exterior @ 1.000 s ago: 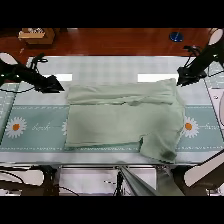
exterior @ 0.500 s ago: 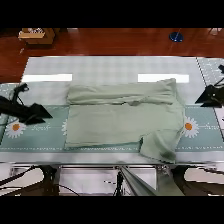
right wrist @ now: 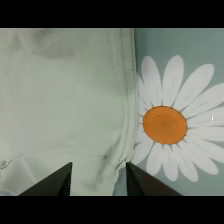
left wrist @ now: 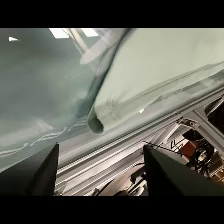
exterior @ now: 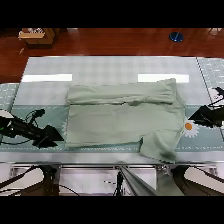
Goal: Fold the shirts.
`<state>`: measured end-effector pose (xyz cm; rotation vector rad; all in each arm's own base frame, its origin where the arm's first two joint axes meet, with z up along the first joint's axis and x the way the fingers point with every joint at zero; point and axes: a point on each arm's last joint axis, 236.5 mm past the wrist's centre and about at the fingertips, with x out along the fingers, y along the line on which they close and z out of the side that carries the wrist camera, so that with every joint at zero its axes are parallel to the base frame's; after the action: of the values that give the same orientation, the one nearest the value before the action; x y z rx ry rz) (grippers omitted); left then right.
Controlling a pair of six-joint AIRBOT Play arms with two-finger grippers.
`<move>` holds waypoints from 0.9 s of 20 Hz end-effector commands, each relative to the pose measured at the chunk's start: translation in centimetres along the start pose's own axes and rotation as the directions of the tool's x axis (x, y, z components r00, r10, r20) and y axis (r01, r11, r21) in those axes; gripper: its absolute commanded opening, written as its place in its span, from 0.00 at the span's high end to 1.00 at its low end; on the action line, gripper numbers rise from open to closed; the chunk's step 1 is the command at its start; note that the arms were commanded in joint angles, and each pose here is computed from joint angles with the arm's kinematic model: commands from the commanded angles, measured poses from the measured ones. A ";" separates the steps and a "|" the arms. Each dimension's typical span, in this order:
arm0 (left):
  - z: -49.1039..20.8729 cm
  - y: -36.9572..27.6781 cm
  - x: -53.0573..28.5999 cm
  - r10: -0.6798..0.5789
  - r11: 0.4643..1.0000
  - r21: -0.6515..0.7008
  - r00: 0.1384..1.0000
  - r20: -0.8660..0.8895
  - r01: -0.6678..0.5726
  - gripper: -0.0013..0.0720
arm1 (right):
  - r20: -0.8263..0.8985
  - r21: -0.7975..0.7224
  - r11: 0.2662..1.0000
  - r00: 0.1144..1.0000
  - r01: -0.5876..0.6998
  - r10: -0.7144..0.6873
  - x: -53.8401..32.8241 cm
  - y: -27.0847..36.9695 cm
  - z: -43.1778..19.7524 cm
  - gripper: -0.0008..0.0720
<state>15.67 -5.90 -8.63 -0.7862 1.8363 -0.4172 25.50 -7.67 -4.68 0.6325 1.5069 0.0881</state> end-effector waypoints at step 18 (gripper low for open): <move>1.7 -1.8 4.9 0.129 0.991 0.041 0.991 0.028 -0.130 0.95 | -0.027 0.025 0.999 0.999 -0.036 0.037 2.4 0.8 -3.8 0.32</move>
<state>16.94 -10.41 -11.61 -0.6520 1.8283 -0.3452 24.72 -6.00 -4.54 0.6543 1.4505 0.0930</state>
